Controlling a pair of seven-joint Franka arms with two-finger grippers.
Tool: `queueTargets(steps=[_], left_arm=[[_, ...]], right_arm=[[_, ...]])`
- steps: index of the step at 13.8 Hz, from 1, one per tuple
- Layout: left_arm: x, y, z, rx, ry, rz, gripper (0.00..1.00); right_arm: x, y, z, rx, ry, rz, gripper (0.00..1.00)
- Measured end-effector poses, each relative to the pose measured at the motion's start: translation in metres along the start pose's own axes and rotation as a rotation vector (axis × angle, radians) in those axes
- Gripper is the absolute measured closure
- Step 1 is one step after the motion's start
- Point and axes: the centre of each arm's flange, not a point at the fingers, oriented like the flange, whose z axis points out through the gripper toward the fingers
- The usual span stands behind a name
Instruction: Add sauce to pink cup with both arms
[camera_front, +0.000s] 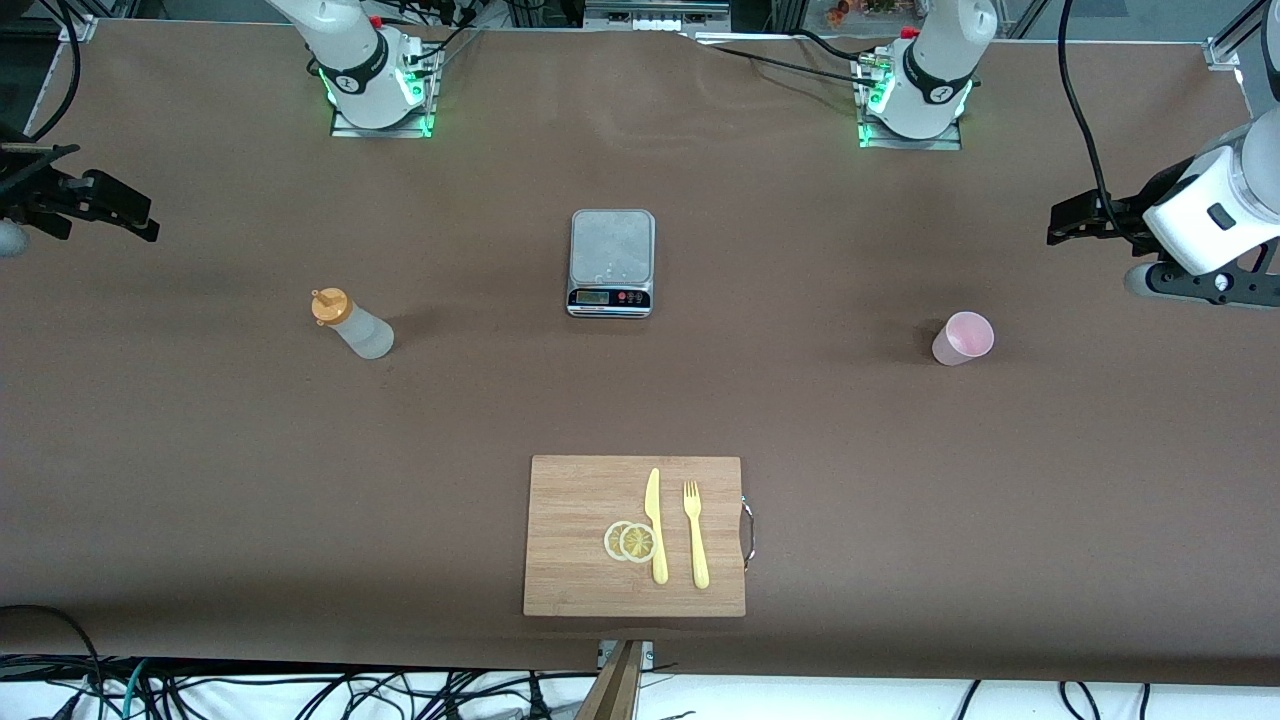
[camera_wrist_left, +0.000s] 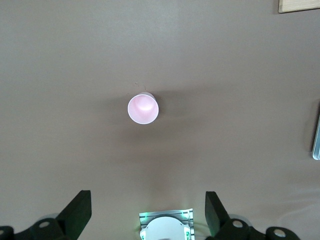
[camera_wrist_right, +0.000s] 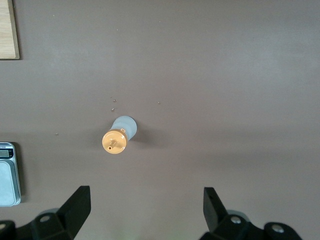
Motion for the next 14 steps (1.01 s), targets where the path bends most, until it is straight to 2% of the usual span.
queueTargets(steps=[14], left_arm=[[-0.0003,-0.0041,0.0,-0.002,0.0,-0.007,0.0]], right_arm=[[0.0002,0.0,0.0004,0.0,-0.001,0.0,0.0]])
